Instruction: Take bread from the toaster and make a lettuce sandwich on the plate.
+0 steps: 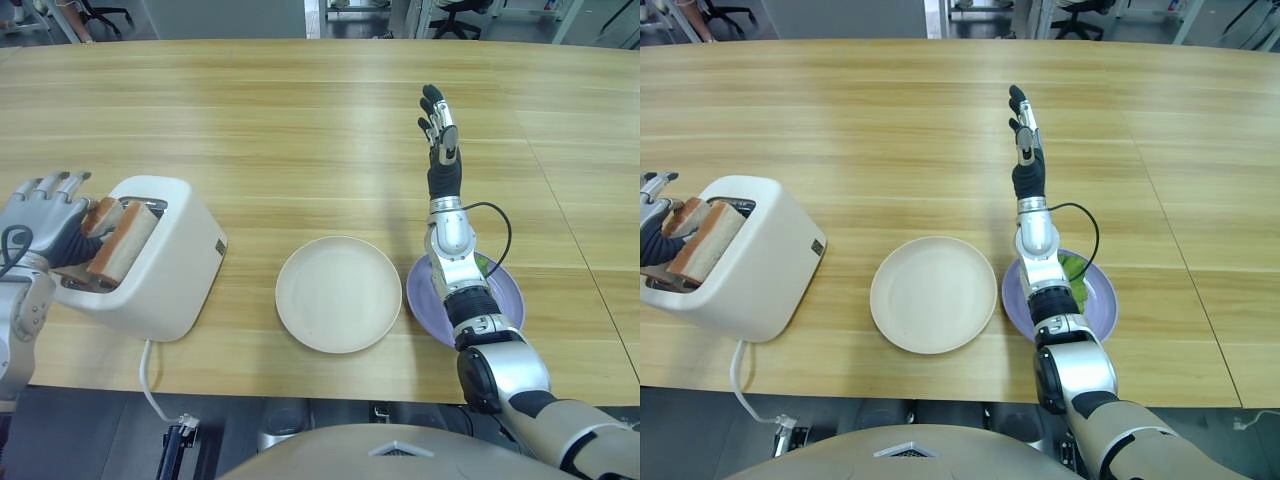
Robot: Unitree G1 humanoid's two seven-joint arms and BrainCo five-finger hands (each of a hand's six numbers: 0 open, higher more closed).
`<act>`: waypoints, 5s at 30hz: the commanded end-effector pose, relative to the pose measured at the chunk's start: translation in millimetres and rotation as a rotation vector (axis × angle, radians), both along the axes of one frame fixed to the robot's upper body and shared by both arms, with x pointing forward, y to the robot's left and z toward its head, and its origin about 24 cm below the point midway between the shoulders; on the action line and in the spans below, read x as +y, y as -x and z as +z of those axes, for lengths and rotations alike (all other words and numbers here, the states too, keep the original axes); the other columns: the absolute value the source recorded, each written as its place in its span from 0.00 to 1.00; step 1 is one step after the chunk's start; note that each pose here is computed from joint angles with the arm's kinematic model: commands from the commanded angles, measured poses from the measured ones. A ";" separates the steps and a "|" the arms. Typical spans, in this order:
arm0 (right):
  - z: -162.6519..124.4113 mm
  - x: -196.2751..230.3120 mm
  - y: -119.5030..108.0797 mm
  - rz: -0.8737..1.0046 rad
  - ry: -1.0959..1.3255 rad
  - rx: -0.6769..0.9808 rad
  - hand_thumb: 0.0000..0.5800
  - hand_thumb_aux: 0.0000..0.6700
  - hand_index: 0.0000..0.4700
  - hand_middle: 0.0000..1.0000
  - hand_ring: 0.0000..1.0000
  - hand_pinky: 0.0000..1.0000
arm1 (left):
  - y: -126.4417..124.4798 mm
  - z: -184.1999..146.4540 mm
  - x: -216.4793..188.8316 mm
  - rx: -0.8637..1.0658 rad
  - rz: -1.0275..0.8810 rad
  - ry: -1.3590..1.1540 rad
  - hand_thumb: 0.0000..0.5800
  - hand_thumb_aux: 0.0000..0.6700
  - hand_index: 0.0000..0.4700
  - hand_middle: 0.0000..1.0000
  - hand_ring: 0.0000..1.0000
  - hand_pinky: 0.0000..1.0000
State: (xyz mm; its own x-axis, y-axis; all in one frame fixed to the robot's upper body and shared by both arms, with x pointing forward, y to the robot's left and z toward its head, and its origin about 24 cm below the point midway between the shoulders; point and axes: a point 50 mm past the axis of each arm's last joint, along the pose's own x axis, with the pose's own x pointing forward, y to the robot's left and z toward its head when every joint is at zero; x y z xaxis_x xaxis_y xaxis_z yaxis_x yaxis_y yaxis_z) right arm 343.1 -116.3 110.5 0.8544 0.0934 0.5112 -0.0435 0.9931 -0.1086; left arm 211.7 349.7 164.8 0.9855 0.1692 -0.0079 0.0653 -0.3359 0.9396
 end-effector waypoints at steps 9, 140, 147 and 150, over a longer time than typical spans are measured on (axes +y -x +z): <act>-0.3 -4.5 1.4 -0.014 -0.035 -0.006 0.00 0.00 0.00 0.00 0.00 0.00 | -2.7 2.8 -16.5 -0.060 -0.076 0.139 1.00 1.00 0.98 0.00 0.00 0.00; 48.8 -131.8 17.5 -0.264 0.253 -0.084 0.00 0.00 0.00 0.00 0.00 0.00 | -136.6 -73.7 -252.9 0.534 -0.840 0.760 0.00 0.00 0.00 0.00 0.00 0.00; 20.9 -180.0 50.0 -0.284 0.967 0.031 0.00 0.00 0.00 0.00 0.00 0.00 | -116.1 -43.9 -228.3 0.300 -0.851 0.929 0.00 0.00 0.00 0.00 0.00 0.00; 13.5 -189.9 58.2 -0.289 1.257 -0.003 0.00 0.00 0.00 0.00 0.00 0.00 | -102.1 -39.4 -213.1 0.250 -0.830 0.987 0.00 0.00 0.00 0.00 0.00 0.00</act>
